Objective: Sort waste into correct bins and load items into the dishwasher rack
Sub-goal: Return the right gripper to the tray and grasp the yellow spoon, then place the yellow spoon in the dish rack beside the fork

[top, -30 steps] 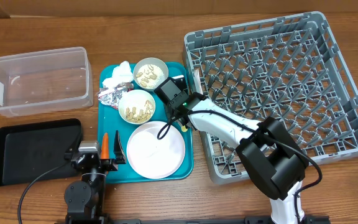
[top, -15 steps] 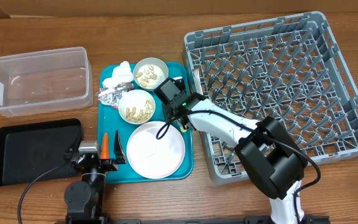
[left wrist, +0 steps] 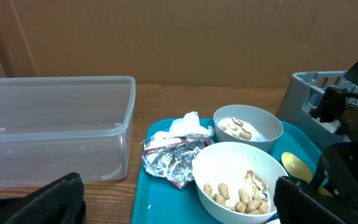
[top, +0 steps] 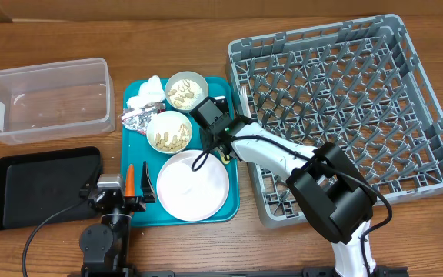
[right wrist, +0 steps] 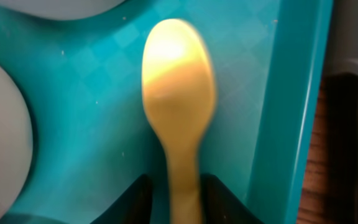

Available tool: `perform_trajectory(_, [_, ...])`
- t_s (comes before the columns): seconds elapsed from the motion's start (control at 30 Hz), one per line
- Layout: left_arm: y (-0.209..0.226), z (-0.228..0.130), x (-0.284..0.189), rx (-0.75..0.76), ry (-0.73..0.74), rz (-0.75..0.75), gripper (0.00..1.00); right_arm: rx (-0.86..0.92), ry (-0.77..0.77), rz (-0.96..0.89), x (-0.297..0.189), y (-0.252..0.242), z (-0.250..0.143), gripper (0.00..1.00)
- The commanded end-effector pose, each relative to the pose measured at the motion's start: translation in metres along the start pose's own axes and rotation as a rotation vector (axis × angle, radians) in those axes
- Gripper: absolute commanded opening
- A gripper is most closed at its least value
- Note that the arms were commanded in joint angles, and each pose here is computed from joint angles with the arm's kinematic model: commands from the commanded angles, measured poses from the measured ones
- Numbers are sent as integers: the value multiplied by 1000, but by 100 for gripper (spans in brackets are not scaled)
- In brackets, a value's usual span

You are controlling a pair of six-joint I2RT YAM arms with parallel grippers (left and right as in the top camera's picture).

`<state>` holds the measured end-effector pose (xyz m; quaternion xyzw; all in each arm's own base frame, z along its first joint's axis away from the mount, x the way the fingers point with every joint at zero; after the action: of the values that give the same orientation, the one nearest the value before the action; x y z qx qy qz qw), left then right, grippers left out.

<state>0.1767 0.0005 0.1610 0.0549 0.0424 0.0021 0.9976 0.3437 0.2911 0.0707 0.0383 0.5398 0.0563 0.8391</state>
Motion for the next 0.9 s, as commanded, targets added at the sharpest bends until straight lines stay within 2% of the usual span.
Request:
perform_trajectory(0.0, [0, 0, 0, 18, -4, -1, 100, 33, 8, 0, 6, -1, 2, 22])
perform_trajectory(0.2, [0, 0, 0, 18, -4, -1, 100, -25, -2, 2, -3, 3, 11, 8])
perform_trajectory(0.43, [0, 0, 0, 18, -4, -1, 100, -50, -39, -21, -42, 10, 38, 6])
perform_trajectory(0.6, [0, 0, 0, 18, -4, -1, 100, -48, -46, -18, -88, 13, 56, 6])
perform_trajectory(0.87, [0, 0, 0, 18, -4, -1, 100, -45, -104, -12, -154, -9, 78, 5])
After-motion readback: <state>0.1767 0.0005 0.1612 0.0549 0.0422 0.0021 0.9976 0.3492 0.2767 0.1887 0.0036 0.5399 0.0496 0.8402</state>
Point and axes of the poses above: each gripper's point midway between its finger pads, its own x axis out along the fingers, its own y axis along the line the jaws close on, z = x × y, the point moved 7 cm from there along -x, back along the fingers, and after that the axes turned 9 degrees about x, right-handed, at the moved point
